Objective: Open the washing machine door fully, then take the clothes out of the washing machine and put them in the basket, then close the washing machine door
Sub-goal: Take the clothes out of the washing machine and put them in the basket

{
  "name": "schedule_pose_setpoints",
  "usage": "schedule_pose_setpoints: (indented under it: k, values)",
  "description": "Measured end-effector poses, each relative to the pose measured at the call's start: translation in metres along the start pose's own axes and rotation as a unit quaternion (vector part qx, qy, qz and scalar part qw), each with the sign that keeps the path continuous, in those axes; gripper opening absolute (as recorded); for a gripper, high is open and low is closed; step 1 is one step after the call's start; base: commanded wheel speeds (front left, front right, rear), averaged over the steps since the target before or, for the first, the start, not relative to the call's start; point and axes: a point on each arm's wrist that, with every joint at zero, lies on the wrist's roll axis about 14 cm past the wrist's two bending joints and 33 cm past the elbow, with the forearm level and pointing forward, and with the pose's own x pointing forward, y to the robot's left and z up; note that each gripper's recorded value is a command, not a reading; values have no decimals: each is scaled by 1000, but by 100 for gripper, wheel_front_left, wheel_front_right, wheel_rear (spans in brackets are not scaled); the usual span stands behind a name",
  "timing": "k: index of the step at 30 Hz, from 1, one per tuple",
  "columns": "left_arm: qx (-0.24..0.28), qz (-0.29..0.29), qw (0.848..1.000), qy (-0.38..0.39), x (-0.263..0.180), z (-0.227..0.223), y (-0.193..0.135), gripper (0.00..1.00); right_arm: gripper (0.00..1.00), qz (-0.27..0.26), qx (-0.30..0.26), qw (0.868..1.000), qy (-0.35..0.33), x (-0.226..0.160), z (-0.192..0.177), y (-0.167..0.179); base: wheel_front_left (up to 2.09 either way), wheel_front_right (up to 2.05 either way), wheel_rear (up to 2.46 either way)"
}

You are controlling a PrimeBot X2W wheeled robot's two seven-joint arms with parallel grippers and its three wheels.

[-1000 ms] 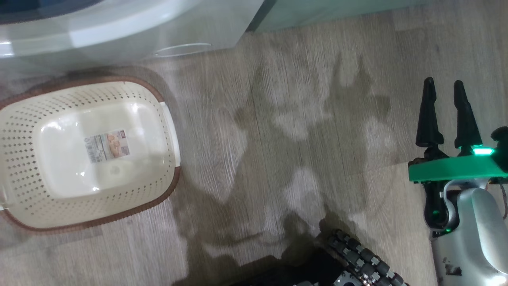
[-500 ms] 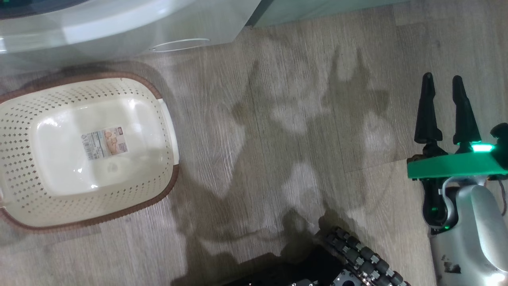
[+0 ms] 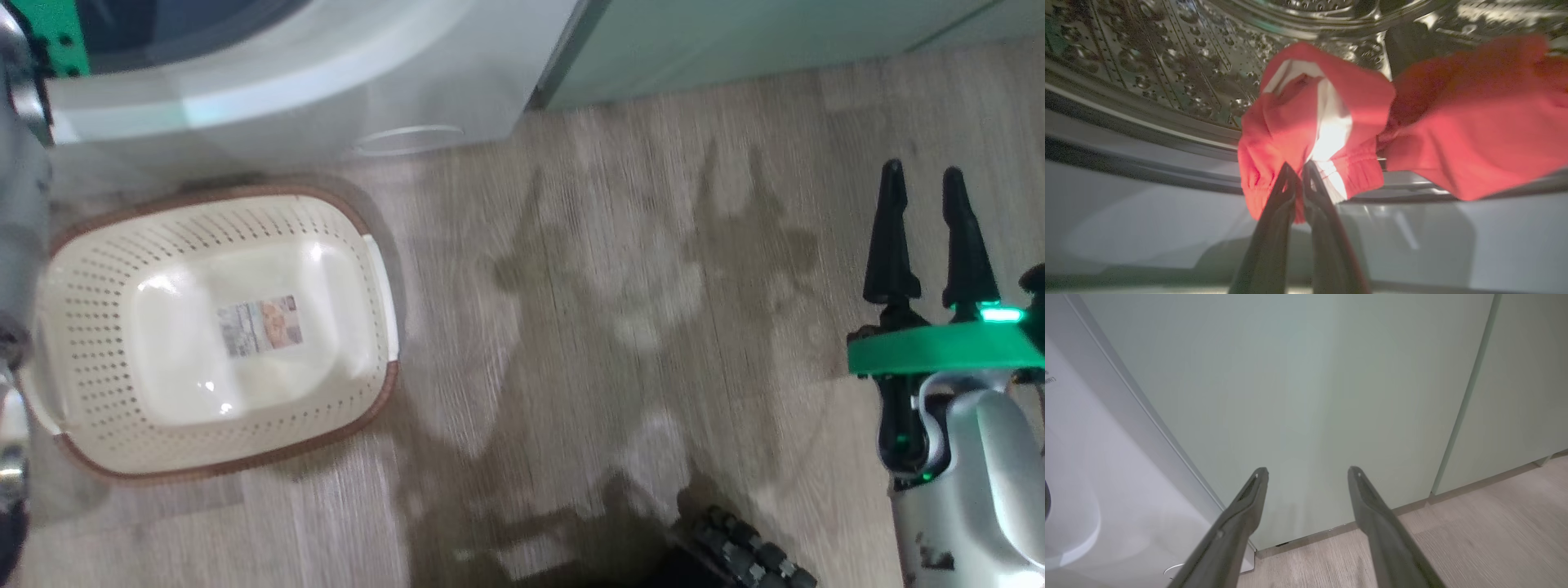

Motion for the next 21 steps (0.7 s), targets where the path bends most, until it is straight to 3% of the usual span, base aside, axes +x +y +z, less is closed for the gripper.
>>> schedule_pose_setpoints:
  k: [5, 12, 21]
  values:
    - [-25, -30, 999, -35, -30, 5, -4, 0, 100, 1, 9, 1000, -1, -18, 5, 2, 0, 0, 0]
    - [-57, -80, 994, -49, -84, -24, -40, 0, 100, 5, 16, 1000, -16, -41, 21, 1, 0, 0, 0]
    - [-76, -83, 992, -60, -142, -54, -20, 0, 100, 19, 23, 999, -34, -68, 36, 4, 0, 0, 0]
